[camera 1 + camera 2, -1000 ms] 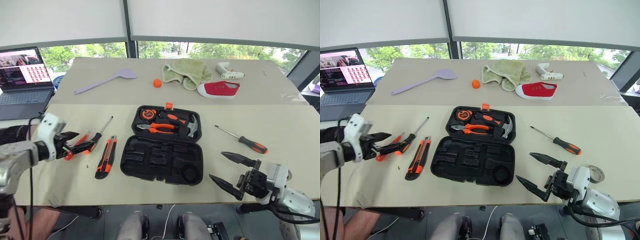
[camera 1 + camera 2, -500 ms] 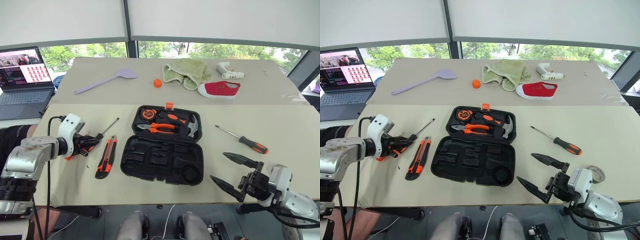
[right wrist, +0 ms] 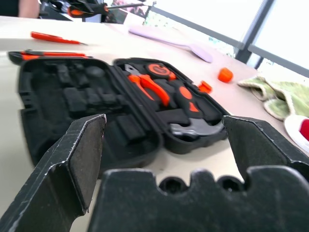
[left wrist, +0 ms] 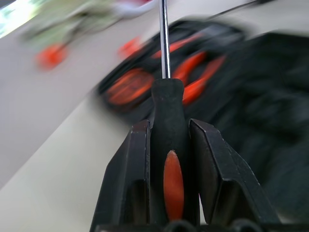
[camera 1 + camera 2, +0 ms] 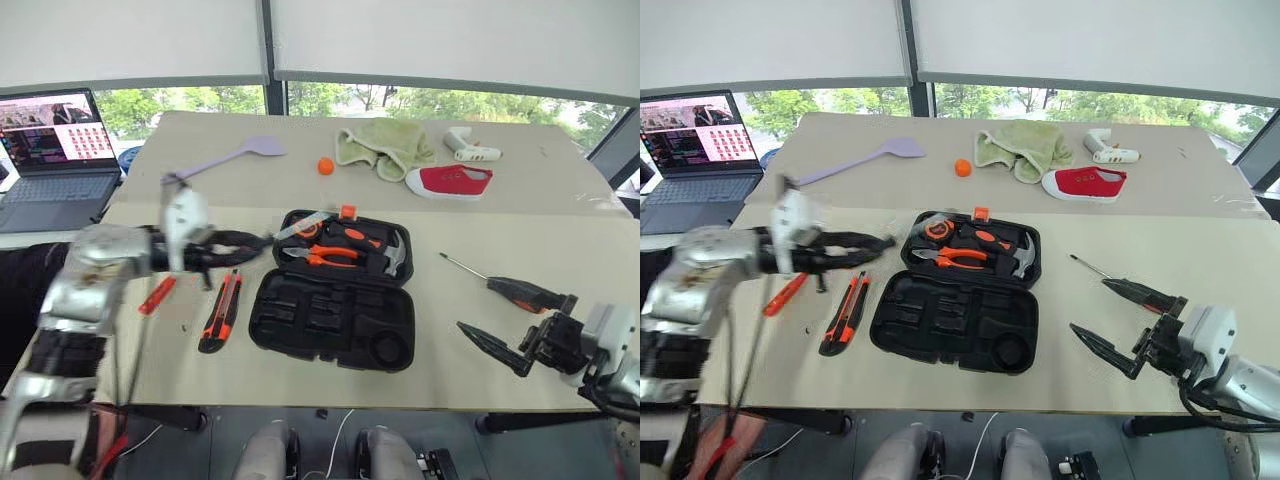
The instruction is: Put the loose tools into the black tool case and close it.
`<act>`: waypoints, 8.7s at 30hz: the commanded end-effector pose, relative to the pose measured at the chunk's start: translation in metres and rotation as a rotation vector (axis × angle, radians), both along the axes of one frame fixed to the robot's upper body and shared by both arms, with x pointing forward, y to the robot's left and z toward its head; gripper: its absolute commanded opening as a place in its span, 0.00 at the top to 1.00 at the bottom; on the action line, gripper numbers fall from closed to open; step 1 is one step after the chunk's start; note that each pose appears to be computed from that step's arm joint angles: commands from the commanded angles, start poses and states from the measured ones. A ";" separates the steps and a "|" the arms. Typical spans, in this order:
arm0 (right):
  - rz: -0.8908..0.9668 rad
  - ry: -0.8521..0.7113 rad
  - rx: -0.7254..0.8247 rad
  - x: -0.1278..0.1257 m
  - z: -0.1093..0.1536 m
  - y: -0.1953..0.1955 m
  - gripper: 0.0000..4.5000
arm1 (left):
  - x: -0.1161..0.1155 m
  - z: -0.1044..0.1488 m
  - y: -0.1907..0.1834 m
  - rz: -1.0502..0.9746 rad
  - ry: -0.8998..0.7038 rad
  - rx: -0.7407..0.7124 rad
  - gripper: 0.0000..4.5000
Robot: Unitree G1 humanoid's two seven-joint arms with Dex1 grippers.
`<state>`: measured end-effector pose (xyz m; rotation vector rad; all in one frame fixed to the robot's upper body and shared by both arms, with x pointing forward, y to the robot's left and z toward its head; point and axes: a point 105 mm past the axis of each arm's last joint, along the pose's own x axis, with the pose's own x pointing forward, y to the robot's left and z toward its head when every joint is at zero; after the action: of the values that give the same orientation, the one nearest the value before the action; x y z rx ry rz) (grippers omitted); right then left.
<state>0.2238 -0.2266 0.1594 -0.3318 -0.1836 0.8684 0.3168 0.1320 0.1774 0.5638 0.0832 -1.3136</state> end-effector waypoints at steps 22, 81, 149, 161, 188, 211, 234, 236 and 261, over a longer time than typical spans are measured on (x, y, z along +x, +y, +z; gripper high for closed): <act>0.007 0.034 0.046 -0.005 0.001 0.020 0.00 | 0.022 -0.043 -0.043 -0.187 -0.188 0.309 0.47; -0.438 0.430 -0.255 0.027 -0.031 -0.137 0.00 | -0.101 -0.018 0.033 0.057 0.073 -0.557 0.01; 0.344 0.515 -0.751 0.087 -0.023 0.122 0.35 | -0.112 -0.051 0.058 0.332 0.055 -0.502 0.00; 0.539 0.403 -0.468 0.079 0.017 0.130 0.45 | -0.112 -0.050 0.061 0.358 0.044 -0.498 0.00; 0.522 0.270 -0.275 0.092 -0.004 0.141 1.00 | -0.130 -0.048 0.128 0.719 0.055 -0.490 0.00; 0.314 -0.025 0.073 0.029 0.023 0.043 0.01 | -0.112 -0.049 0.228 1.166 0.248 -0.344 0.00; 0.344 0.000 -0.041 0.032 0.047 0.064 0.00 | -0.022 -0.080 0.191 1.032 0.338 -0.121 0.70; 0.339 0.006 -0.040 0.031 0.046 0.063 0.00 | -0.020 -0.071 0.195 1.022 0.280 -0.123 0.86; 0.250 0.179 -0.084 -0.006 0.026 0.034 0.00 | -0.028 -0.038 -0.016 -0.109 -0.022 0.265 0.86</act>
<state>0.2226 -0.1938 0.1741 -0.2888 0.0126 1.1464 0.2859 0.1191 0.1366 0.7543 0.2383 -1.4063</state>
